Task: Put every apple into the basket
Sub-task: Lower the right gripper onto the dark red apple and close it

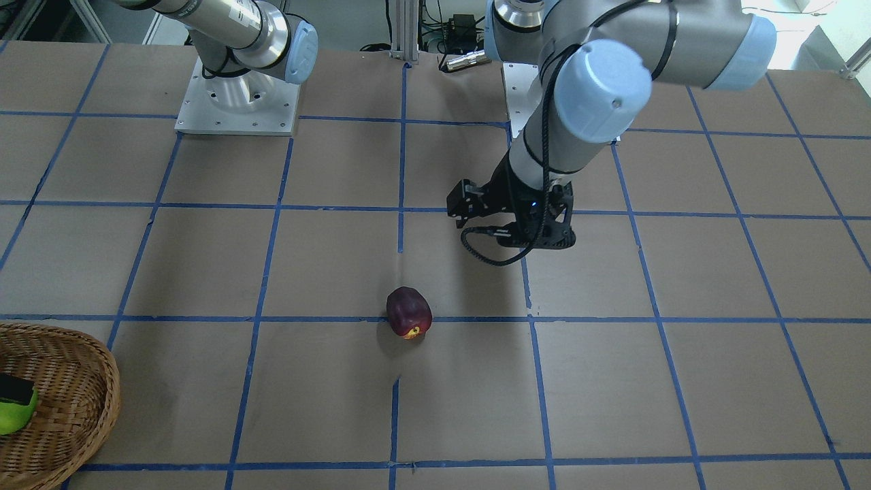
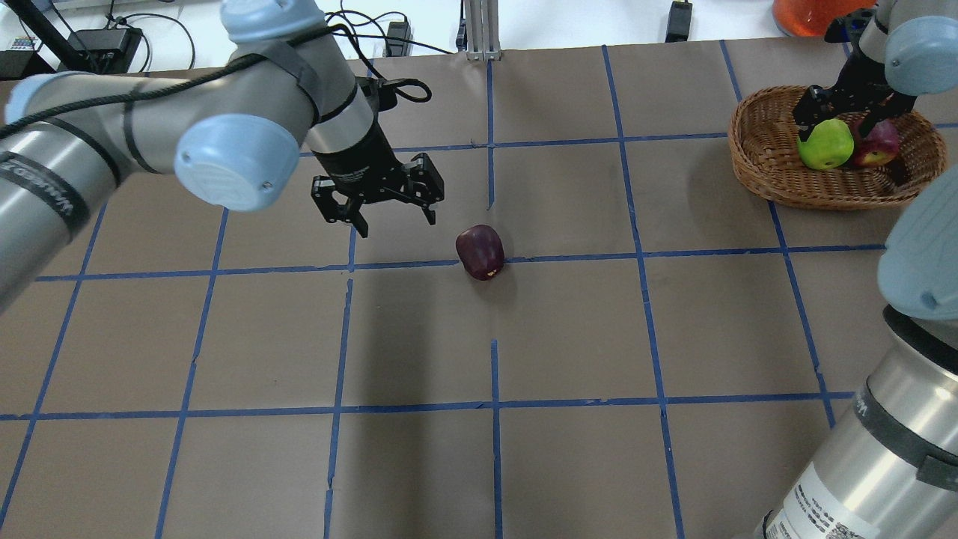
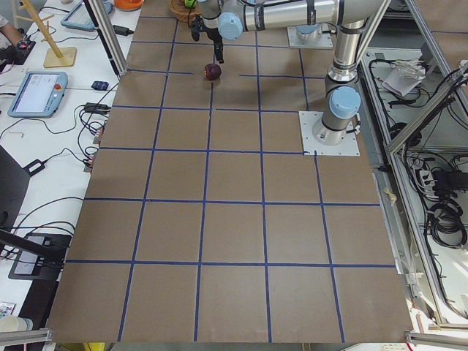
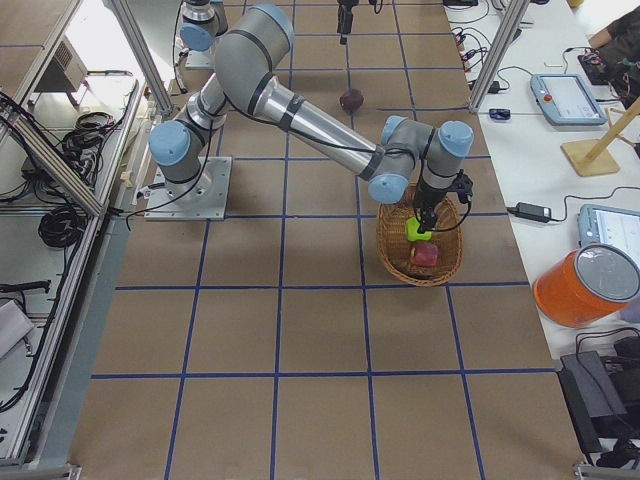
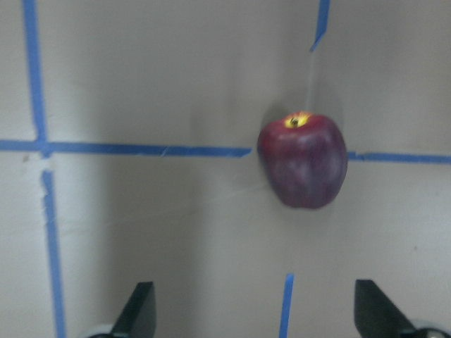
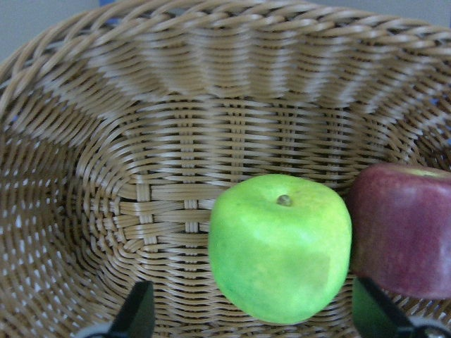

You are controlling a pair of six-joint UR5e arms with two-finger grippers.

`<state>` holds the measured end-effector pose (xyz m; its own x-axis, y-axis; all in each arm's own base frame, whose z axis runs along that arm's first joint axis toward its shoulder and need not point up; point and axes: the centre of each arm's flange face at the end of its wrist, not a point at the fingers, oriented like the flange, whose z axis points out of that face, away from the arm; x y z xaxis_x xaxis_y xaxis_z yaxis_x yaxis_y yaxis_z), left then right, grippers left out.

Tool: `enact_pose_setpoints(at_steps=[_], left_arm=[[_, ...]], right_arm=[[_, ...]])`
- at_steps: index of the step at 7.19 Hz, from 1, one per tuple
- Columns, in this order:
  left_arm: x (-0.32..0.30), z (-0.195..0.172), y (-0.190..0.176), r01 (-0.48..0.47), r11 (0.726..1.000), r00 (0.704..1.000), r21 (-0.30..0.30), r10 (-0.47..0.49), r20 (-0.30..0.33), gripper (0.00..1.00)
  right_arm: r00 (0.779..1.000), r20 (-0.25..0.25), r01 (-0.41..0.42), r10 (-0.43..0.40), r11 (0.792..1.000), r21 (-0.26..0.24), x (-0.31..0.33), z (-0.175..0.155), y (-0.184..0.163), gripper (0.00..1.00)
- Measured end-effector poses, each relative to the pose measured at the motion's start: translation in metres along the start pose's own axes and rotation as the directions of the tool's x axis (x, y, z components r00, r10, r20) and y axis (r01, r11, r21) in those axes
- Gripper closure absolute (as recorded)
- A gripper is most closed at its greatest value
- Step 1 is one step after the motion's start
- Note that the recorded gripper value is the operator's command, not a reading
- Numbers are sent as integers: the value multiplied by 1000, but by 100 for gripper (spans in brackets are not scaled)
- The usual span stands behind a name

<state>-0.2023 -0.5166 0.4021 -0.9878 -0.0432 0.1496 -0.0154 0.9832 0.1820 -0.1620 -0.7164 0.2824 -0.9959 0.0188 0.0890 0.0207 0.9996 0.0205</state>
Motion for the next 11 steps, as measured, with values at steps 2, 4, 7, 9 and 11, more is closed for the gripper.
enact_pose_setpoints(at_steps=[2,4,7,9,11], left_arm=[[-22,-51,40,-33,999,998,-15,34,50,0],[-33,-75,52,-20,996,995,91,10,103,0],[-35,-94,56,-19,979,993,203,-5,114,0],[-35,-95,56,-19,977,993,212,-6,114,0],[-36,-101,55,-7,978,994,208,-16,107,0]], right_arm=[[996,44,83,-83,997,1,-82,-53,10,0],[979,110,173,-170,985,-18,-239,-78,27,0],[942,141,315,-306,948,-50,-421,-74,81,0],[926,153,362,-346,928,-90,-483,-53,115,0],[931,192,339,-311,931,-134,-515,-28,131,0]])
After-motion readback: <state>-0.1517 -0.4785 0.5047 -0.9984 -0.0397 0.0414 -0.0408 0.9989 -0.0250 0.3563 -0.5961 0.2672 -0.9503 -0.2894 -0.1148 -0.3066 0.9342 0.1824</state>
